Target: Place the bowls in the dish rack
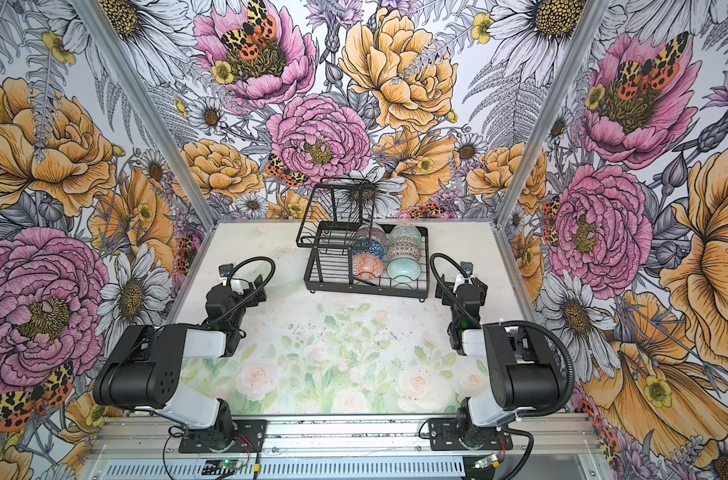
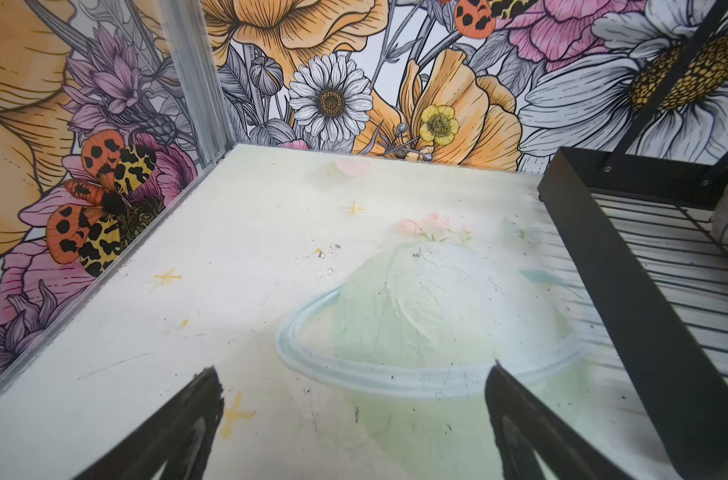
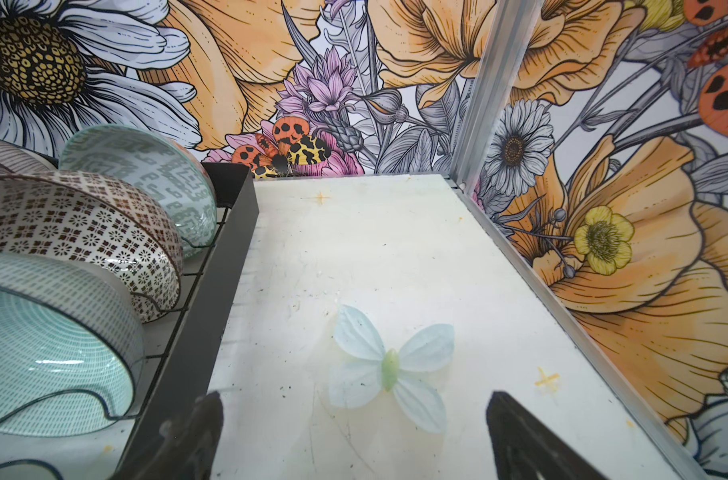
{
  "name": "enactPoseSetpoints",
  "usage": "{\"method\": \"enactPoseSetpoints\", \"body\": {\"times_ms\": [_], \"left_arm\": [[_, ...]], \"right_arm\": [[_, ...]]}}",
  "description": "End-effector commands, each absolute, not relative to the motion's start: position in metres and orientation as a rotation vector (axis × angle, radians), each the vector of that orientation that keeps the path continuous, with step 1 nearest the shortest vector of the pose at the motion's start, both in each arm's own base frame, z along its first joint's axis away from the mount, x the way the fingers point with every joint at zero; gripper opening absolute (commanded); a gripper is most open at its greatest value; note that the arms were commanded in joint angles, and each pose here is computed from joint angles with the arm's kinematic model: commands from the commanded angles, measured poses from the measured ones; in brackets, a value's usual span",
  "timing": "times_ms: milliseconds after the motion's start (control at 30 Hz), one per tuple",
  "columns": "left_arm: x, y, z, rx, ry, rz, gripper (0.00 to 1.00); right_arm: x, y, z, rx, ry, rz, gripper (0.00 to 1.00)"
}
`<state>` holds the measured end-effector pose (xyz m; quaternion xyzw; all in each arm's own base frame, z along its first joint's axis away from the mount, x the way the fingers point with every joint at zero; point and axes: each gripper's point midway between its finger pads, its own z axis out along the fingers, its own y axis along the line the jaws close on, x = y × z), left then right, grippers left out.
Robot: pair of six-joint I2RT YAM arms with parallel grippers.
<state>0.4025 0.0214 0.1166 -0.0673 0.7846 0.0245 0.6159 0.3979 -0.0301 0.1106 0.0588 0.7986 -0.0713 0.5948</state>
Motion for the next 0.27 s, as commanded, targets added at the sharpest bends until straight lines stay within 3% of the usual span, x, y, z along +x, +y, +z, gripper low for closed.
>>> {"method": "enactPoseSetpoints", "body": {"times_ms": [0, 233], "left_arm": [[0.4048, 0.0236, 0.1287, -0.154, 1.756, 0.08, 0.99], [0.405, 0.0238, 0.1285, -0.154, 1.756, 0.081, 0.99]], "right_arm": [[0.3983, -0.0316, 0.1132, 0.146, 1.835, -0.179, 1.0], [0.3982, -0.0319, 0.1129, 0.146, 1.835, -0.178, 0.99]]}}
